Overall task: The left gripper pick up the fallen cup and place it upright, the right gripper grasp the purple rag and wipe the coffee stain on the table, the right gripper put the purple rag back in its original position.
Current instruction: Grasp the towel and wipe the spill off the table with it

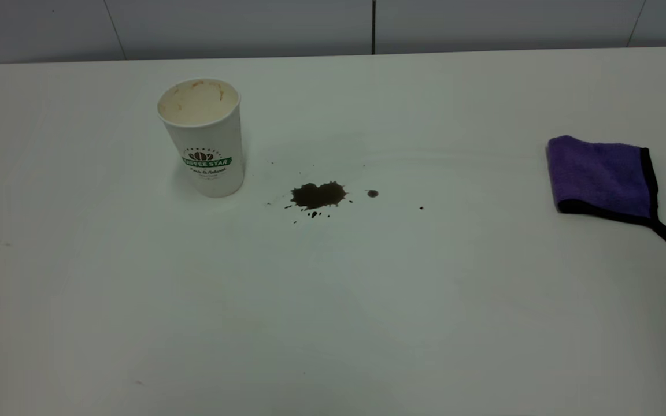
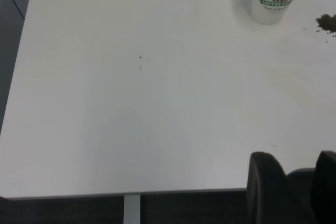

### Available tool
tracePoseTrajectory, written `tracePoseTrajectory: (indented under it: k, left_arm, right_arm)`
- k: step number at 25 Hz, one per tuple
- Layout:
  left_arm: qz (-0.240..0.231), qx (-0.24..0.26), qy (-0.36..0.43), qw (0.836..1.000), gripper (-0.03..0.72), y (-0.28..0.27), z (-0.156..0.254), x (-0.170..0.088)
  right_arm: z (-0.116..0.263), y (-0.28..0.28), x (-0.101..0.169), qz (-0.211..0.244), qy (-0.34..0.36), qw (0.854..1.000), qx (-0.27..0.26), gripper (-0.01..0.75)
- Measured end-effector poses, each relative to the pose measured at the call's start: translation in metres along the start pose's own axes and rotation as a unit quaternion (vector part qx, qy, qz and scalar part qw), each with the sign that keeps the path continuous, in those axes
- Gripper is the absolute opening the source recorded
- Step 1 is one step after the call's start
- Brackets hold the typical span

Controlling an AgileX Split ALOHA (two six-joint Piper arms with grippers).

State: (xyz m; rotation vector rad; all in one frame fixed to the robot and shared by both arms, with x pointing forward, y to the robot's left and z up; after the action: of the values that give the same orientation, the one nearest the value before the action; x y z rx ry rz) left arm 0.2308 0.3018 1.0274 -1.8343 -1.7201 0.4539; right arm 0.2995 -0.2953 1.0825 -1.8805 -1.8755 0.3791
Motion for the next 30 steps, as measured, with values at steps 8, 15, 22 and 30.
tracePoseTrajectory:
  k: [8, 15, 22, 30]
  left_arm:
    - [0.000, 0.000, 0.000, 1.000, 0.240, 0.000, 0.000, 0.000]
    - [0.000, 0.000, 0.000, 1.000, 0.240, 0.000, 0.000, 0.000]
    - [0.000, 0.000, 0.000, 1.000, 0.240, 0.000, 0.000, 0.000]
    - [0.000, 0.000, 0.000, 1.000, 0.240, 0.000, 0.000, 0.000]
  right_arm:
    - [-0.047, 0.131, -0.001, 0.023, 0.004, 0.994, 0.106, 0.723]
    - [-0.031, 0.251, -0.005, 0.032, 0.004, 0.979, 0.200, 0.728]
    - [0.011, 0.359, -0.013, 0.038, -0.015, 0.954, 0.297, 0.728]
    - [0.044, 0.431, -0.003, 0.020, -0.055, 0.942, 0.330, 0.726]
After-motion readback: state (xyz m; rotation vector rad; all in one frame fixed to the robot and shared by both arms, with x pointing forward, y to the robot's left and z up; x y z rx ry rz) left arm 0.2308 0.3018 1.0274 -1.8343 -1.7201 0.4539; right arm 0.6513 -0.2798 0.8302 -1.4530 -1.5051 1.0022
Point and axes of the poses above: a point on each arm's last joint axis where the gripper is mounted, y pointing out along that axis toward the gripper, x along the wrist's bending axis when the last joint is at zero, z = x × y, the point moved 1 cm from there along y, pointing out along that axis toward the gripper, and after that the axes turned 9 degrees about y, right-handed, at the moved point
